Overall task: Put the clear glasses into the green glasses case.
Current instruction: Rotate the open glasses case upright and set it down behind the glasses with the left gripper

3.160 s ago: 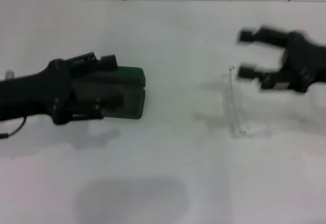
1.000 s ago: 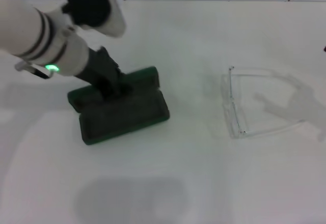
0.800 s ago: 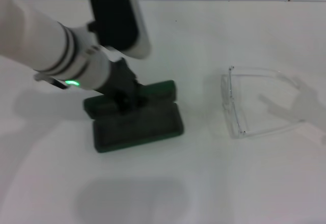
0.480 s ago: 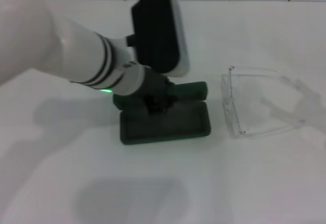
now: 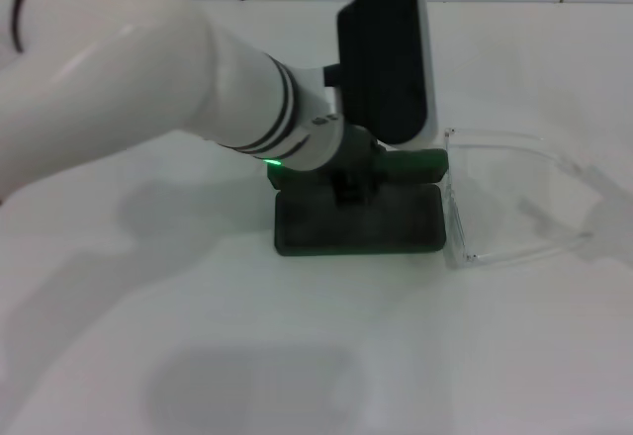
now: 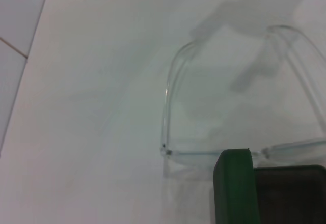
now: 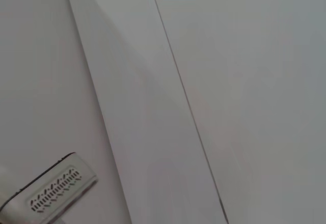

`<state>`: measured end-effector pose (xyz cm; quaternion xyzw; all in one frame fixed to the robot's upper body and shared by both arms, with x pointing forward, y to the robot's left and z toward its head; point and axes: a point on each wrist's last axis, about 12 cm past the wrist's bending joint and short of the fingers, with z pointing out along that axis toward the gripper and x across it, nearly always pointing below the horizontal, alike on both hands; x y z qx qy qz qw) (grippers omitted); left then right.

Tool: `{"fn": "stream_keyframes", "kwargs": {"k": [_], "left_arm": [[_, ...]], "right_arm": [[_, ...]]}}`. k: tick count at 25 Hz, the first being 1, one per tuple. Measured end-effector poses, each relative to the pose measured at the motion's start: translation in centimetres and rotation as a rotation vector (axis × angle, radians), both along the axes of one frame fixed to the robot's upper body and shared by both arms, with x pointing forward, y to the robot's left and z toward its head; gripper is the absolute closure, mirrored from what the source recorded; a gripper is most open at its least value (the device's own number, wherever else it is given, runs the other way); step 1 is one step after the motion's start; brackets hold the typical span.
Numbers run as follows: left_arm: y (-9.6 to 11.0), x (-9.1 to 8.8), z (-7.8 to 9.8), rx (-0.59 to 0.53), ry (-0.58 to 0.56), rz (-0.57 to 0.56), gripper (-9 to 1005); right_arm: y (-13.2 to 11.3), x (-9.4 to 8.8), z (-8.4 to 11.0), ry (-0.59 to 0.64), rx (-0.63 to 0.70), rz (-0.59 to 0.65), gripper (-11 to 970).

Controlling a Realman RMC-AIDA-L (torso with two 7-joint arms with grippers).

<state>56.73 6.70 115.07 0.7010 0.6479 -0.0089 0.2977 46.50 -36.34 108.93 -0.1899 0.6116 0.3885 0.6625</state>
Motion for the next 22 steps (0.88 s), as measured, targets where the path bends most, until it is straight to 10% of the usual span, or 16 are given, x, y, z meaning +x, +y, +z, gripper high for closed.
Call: {"fn": "stream_keyframes", "kwargs": {"k": [22], "left_arm": [[-2.1,-0.1,-0.5,-0.019,-0.041,-0.037,715]], "right_arm": [[-0.3,-0.1,0.2,-0.024,0.003,-0.018,141]]}}
